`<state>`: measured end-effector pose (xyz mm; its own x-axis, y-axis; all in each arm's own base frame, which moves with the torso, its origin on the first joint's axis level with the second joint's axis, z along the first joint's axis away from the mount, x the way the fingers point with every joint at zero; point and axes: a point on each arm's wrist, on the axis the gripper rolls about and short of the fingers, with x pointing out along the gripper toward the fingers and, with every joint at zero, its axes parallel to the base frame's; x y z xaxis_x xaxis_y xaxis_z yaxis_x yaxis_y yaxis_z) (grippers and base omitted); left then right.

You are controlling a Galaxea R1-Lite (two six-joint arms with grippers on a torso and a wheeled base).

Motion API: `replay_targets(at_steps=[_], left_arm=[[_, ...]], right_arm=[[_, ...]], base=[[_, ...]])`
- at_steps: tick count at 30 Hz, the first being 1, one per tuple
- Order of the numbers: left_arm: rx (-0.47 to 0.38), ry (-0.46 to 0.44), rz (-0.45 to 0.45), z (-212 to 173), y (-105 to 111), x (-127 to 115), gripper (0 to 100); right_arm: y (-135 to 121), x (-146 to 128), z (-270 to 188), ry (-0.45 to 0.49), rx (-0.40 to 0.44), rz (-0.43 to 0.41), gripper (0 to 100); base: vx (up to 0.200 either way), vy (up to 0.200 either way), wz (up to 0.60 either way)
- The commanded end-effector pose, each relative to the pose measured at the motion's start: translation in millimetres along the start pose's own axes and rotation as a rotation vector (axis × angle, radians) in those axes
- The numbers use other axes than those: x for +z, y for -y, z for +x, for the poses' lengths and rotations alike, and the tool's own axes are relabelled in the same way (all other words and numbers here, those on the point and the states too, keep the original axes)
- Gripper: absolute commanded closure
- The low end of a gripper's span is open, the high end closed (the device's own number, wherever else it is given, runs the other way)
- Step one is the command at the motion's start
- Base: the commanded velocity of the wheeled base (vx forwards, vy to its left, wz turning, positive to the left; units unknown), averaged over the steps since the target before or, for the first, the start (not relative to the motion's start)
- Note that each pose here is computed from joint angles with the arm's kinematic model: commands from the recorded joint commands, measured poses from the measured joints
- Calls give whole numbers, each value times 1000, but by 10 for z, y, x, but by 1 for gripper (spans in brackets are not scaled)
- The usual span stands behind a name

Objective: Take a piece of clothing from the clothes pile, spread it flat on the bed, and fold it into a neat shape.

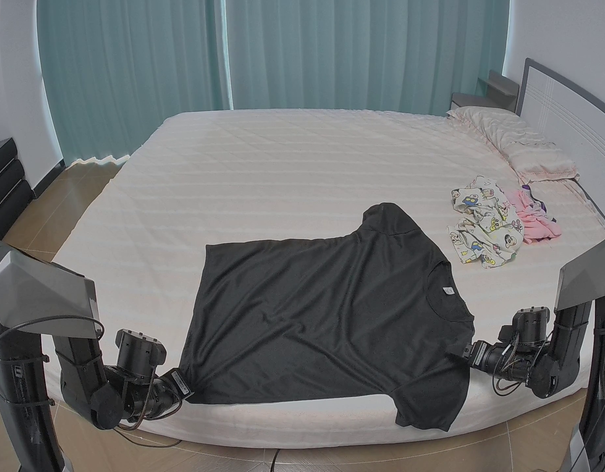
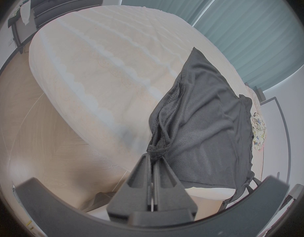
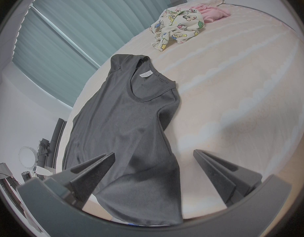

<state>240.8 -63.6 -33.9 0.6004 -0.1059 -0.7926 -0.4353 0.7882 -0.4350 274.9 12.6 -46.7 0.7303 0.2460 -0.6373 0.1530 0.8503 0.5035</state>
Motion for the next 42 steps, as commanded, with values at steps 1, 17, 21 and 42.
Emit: replay_targets(at_steps=[1, 17, 21, 42], left_arm=[[1, -2, -1, 3, -4, -2, 100], [3, 3, -6, 9, -1, 2, 100], [4, 5, -6, 9, -2, 2, 100], [3, 0, -6, 7, -4, -1, 100]], right_arm=[[-9, 52, 100, 20, 18, -3, 0], [-59, 586, 405, 222, 86, -31, 100], [-125, 690, 480, 258, 117, -49, 100], [47, 896, 372, 311, 65, -14, 0]], base=[[0, 0, 0], [0, 0, 0], [0, 0, 0], [0, 0, 0]])
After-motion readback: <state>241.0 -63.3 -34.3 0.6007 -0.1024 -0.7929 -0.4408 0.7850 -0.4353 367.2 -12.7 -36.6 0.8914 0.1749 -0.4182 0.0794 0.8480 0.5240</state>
